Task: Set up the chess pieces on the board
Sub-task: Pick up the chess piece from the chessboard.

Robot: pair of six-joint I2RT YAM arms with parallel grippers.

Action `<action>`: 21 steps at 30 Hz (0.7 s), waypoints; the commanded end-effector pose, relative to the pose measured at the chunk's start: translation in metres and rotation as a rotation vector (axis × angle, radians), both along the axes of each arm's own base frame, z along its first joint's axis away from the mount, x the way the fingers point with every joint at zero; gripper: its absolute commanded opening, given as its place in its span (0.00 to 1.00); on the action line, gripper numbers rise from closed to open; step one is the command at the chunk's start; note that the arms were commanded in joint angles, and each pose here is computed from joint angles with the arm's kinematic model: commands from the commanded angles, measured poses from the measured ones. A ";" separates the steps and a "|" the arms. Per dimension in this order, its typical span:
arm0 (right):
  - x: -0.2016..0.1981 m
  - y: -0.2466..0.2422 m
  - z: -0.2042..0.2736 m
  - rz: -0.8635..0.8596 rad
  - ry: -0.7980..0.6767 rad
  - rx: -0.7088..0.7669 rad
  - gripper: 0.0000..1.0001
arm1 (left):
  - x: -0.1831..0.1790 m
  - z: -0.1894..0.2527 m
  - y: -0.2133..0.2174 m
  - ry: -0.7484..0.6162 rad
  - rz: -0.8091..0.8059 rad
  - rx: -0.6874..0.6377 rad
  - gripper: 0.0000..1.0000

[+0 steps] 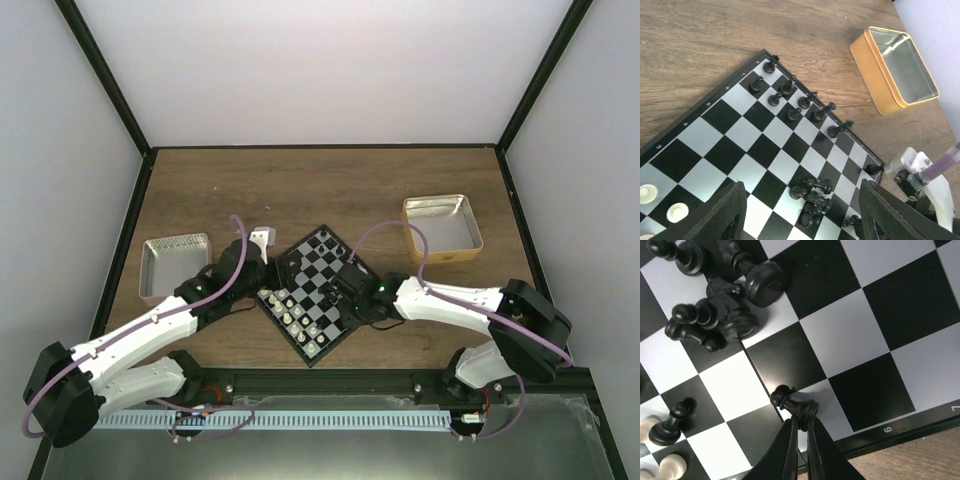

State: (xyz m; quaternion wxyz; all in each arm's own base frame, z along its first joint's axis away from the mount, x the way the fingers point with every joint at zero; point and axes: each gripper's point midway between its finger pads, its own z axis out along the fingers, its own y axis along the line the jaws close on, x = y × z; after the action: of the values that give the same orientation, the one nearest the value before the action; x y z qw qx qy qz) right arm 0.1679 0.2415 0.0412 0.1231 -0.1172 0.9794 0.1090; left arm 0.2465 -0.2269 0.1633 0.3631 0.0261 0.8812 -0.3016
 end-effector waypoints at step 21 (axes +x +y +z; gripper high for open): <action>0.028 0.014 0.043 -0.084 -0.266 0.284 0.01 | -0.028 -0.002 -0.051 0.184 -0.162 -0.387 0.64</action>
State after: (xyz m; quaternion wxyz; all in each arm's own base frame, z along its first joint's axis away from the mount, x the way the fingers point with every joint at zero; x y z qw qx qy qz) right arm 0.1865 0.2457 0.0652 0.2299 -0.0809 0.9515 0.1879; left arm 0.2194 -0.2675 0.1463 0.2640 0.0078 0.8553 -0.4458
